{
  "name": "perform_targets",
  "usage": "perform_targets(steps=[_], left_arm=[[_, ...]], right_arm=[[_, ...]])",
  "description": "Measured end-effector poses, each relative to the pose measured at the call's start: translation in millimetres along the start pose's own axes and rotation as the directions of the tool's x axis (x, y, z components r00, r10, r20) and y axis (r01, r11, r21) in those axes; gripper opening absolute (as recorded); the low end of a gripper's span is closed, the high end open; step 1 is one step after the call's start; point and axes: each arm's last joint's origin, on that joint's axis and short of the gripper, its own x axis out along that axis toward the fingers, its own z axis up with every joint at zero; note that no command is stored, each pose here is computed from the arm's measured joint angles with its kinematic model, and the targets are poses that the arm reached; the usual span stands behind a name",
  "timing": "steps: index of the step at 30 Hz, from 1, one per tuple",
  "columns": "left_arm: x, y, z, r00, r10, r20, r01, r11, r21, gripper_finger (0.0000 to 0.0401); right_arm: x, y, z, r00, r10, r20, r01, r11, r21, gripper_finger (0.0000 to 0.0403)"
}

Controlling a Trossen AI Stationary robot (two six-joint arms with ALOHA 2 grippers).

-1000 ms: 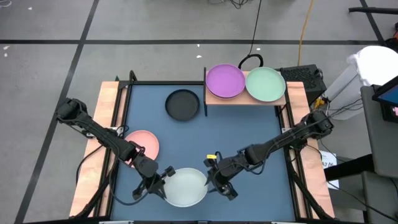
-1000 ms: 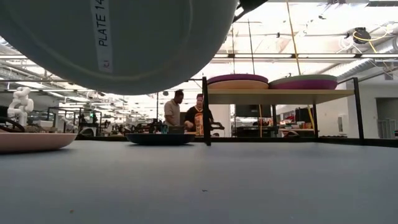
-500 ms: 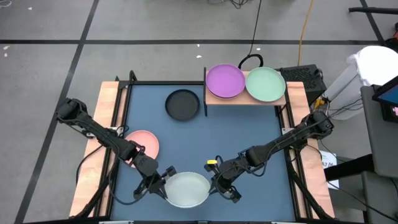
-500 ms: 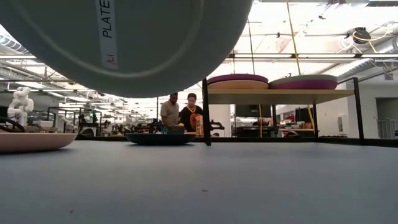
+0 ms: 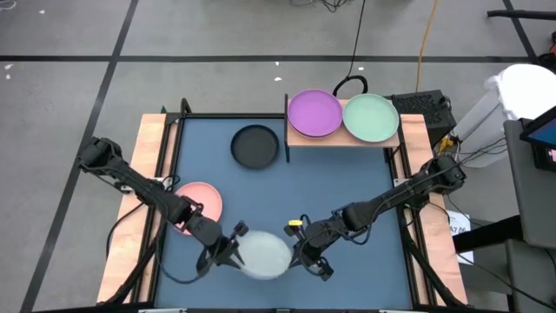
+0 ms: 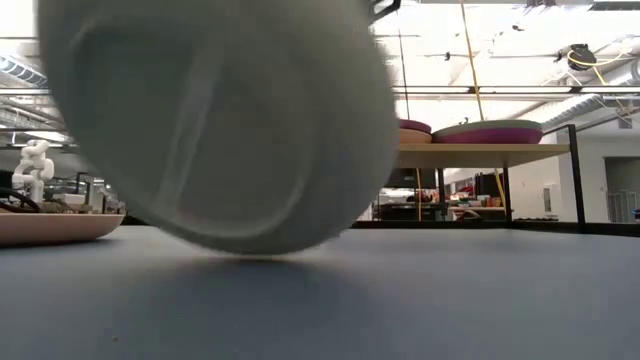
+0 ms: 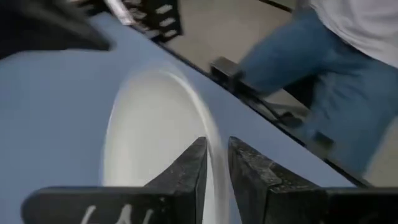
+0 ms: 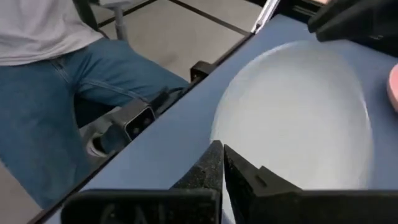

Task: Place and stack plates onto a shelf
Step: Stack the gray plate on top of the light green plate on the shelf

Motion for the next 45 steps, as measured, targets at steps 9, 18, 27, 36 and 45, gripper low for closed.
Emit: perform_targets(steps=[9,18,27,36,45], left_arm=[[4.8,-8.3,-3.0,0.999,-0.043,-0.030,0.044,0.998,0.055,0.0034],[4.5,-7.8,-7.0,0.996,-0.050,-0.068,0.049,0.999,-0.019,0.0006],[1.8,-11.3,-23.0,0.969,-0.086,-0.232,0.045,0.983,-0.176,0.0006],[1.4,-11.5,-23.9,0.967,-0.088,-0.241,0.038,0.978,-0.204,0.0006],[1.4,-11.4,-24.2,0.966,-0.081,-0.245,0.029,0.977,-0.210,0.0006]], right_arm=[[0.2,-0.7,-0.6,1.000,-0.005,-0.004,0.005,0.998,0.066,0.0001],[35.5,-5.9,-5.6,0.970,-0.218,0.110,0.221,0.975,-0.021,0.0064],[94.8,-21.4,-11.8,0.993,-0.104,-0.058,0.102,0.994,-0.042,0.0128],[100.6,-17.8,-19.4,0.984,0.011,-0.179,-0.013,1.000,-0.010,0.0128],[111.2,-15.6,-38.2,0.962,-0.016,-0.272,-0.019,0.992,-0.124,0.0126]])
